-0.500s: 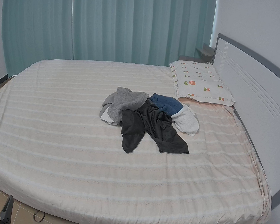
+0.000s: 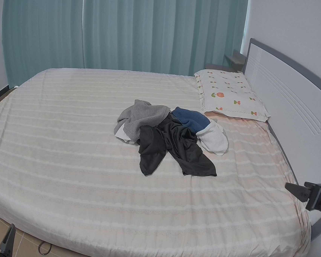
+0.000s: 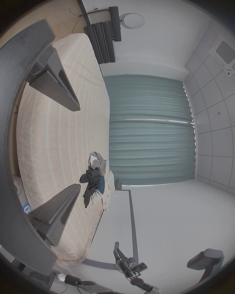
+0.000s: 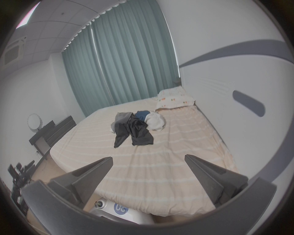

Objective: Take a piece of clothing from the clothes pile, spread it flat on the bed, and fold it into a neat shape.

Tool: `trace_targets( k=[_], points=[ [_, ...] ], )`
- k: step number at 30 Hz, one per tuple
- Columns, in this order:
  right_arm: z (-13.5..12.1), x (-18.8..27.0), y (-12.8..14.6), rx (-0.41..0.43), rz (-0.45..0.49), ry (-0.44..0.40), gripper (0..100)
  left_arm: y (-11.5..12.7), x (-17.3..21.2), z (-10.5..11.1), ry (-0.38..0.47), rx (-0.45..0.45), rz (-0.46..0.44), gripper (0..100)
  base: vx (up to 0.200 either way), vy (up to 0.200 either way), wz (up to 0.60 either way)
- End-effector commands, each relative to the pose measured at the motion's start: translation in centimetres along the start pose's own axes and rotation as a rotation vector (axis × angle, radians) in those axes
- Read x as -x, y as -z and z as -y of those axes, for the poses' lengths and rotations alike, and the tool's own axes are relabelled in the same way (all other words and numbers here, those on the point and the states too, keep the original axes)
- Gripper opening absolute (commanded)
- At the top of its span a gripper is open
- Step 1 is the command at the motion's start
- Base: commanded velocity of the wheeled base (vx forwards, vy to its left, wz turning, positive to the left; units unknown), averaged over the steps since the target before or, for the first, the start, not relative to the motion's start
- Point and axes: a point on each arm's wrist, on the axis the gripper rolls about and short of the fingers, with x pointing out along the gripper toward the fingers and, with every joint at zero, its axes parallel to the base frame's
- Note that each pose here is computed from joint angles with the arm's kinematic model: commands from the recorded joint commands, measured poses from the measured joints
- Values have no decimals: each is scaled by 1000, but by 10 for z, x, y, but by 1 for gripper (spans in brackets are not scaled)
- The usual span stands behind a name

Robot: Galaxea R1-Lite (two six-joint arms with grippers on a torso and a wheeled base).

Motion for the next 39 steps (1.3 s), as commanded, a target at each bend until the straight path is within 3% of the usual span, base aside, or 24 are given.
trace_targets(
  k=[1, 16, 23, 31, 39],
  points=[
    [-15, -226, 10, -174, -313, 16, 100, 5, 0, 0, 0, 0, -4, 100, 0, 0, 0],
    [-26, -349, 25, -304, -316, 69, 100, 5, 0, 0, 0, 0, -4, 100, 0, 0, 0],
    [-38, -378, 30, -295, -361, 68, 100, 5, 0, 0, -2, 0, -4, 100, 0, 0, 0],
    [-34, -421, 51, -279, -351, 150, 100, 5, 0, 0, 0, 0, -4, 100, 0, 0, 0],
    [-34, -444, 66, -305, -366, 164, 100, 5, 0, 0, 0, 0, -4, 100, 0, 0, 0]
  ],
)
